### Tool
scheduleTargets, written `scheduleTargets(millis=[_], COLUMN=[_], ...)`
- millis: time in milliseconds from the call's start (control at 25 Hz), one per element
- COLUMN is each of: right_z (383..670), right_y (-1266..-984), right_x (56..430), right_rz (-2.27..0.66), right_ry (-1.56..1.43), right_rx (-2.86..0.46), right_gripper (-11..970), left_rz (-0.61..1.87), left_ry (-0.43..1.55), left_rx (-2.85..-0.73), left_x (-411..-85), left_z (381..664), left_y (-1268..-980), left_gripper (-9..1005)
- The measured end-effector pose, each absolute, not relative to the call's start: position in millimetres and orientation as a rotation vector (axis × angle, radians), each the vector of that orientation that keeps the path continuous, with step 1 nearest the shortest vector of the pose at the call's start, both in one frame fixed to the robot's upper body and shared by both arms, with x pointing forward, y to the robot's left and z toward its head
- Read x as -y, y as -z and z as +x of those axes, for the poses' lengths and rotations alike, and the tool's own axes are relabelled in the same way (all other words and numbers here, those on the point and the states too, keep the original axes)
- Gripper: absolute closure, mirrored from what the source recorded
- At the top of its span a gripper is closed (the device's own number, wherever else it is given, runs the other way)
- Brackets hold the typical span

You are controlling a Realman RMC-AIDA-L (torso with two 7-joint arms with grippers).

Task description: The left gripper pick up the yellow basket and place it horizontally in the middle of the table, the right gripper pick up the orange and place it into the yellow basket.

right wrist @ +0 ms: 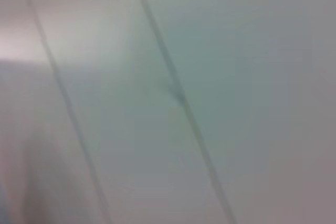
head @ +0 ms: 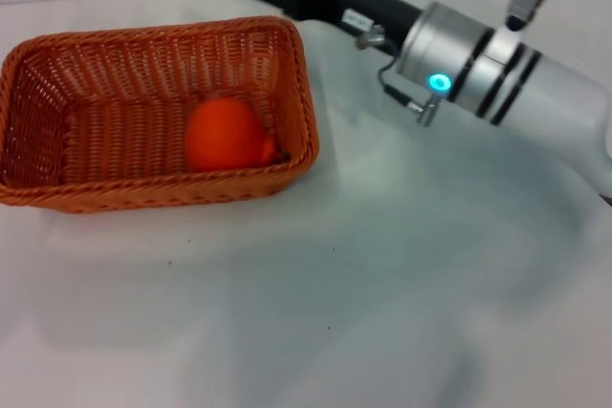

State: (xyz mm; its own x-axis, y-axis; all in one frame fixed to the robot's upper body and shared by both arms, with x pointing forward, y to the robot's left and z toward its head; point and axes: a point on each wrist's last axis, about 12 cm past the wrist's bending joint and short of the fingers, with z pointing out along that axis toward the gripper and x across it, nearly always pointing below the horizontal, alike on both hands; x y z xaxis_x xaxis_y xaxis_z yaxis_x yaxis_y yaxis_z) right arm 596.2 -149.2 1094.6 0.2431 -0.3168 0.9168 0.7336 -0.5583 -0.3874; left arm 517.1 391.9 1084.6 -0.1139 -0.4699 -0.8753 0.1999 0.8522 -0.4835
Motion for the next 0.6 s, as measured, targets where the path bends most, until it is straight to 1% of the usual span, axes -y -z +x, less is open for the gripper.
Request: scheduleTargets(millis=[120,400,600], right_z=[589.3,564.9,548.7], right_y=[-1088.8,-1065.4,-1046.6], right_x=[169.8,235.8,276.0], right_rz=[-1.612,-1.703,-1.827], right_ry=[1.621,1.928,2.018], right_rx=[0.357,0.149,-0.004], right_gripper=[10,10,10], left_rz=[-0.216,-0.21,-0.182], left_ry=[0.565,0.53,0.49], left_rx=[-1.585,-1.57,-1.563], left_x=[-391.2,-392.4,-392.0], left_z=[515.8,512.9,512.4], left_y=[-1081.1,-1078.1,-1076.9], left_gripper=[252,252,252])
